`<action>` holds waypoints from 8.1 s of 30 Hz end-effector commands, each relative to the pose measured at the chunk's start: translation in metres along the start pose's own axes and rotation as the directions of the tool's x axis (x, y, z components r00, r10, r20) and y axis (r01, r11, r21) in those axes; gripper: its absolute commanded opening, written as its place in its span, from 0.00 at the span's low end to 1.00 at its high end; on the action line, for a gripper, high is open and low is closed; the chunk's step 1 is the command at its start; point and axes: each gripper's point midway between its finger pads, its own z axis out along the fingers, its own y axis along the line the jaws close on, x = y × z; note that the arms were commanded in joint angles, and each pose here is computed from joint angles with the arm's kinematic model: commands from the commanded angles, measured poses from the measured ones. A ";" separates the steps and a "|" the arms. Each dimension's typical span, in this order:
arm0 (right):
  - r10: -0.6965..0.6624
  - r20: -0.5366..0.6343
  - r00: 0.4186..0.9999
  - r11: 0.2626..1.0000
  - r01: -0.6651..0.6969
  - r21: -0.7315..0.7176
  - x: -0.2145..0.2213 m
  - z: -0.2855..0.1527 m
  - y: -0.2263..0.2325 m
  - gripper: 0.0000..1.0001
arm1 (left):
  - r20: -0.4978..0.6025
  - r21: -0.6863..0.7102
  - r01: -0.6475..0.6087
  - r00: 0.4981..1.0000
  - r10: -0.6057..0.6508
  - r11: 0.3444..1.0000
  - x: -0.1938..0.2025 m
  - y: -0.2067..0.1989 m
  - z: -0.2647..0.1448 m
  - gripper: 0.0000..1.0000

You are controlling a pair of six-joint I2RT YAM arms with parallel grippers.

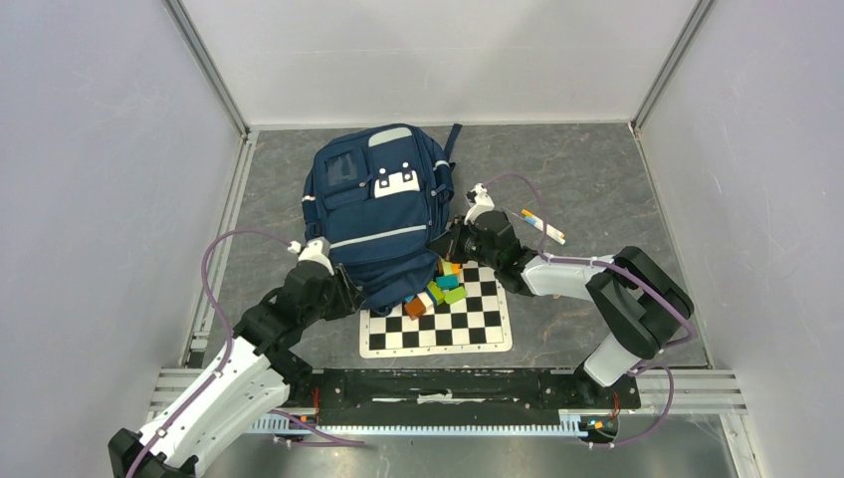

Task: Pack the student bag
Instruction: Zip the student bag at the center of the board, then unzip the student bag at the center of the board.

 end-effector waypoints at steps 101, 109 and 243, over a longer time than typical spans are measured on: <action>-0.971 0.150 0.186 0.114 0.913 -0.390 0.057 0.037 0.132 0.00 | 0.226 -0.208 0.049 0.974 -0.001 0.977 -0.078 0.040 0.025 0.02; -0.959 0.221 0.176 0.102 0.946 -0.307 0.020 -0.004 0.152 0.00 | 0.262 -0.232 0.073 0.965 -0.010 0.970 -0.106 0.044 0.022 0.02; -0.786 -0.089 0.611 0.596 0.713 -0.368 -0.023 -0.064 -0.031 0.62 | -0.143 0.087 -0.045 0.988 0.057 0.995 -0.162 -0.002 0.118 0.02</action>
